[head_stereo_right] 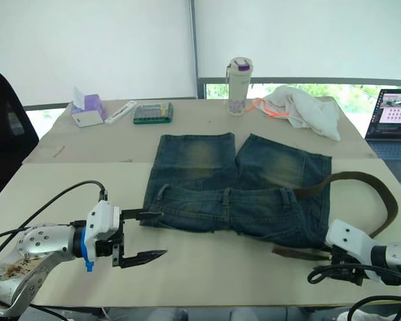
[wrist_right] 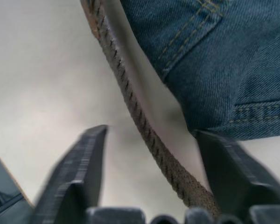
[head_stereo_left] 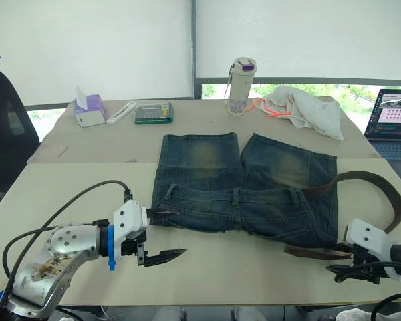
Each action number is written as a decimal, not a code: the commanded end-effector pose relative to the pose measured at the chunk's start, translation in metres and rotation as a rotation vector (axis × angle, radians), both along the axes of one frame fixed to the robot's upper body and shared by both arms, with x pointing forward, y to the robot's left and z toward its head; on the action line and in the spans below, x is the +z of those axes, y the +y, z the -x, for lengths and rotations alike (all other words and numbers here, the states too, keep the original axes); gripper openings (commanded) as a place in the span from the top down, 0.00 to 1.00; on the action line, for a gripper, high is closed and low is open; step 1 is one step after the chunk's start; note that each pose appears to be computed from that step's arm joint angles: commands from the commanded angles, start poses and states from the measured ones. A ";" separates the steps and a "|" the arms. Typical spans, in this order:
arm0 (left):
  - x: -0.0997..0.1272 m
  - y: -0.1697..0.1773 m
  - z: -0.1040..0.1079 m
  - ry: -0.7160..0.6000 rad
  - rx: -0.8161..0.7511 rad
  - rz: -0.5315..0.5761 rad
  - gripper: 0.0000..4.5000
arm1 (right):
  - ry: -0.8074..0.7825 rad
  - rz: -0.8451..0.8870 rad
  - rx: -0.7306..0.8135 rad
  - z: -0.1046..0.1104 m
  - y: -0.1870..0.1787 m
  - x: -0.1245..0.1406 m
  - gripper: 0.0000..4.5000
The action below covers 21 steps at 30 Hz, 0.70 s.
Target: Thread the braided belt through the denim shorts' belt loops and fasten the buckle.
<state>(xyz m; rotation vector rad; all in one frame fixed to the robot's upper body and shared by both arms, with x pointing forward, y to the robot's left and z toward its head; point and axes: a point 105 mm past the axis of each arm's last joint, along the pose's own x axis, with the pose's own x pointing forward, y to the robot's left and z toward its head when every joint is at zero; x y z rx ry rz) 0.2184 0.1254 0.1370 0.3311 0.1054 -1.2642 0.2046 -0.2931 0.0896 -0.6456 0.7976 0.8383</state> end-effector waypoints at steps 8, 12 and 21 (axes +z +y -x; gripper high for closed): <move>-0.001 -0.004 0.001 -0.043 -0.022 0.033 0.00 | -0.023 -0.030 0.032 0.002 0.002 0.026 0.99; 0.008 -0.013 -0.006 -0.037 -0.023 0.110 0.00 | -0.050 -0.168 0.070 -0.003 0.022 0.057 0.99; 0.044 -0.093 -0.033 0.223 -0.209 0.510 0.00 | -0.007 -0.408 0.339 -0.012 0.093 0.089 0.99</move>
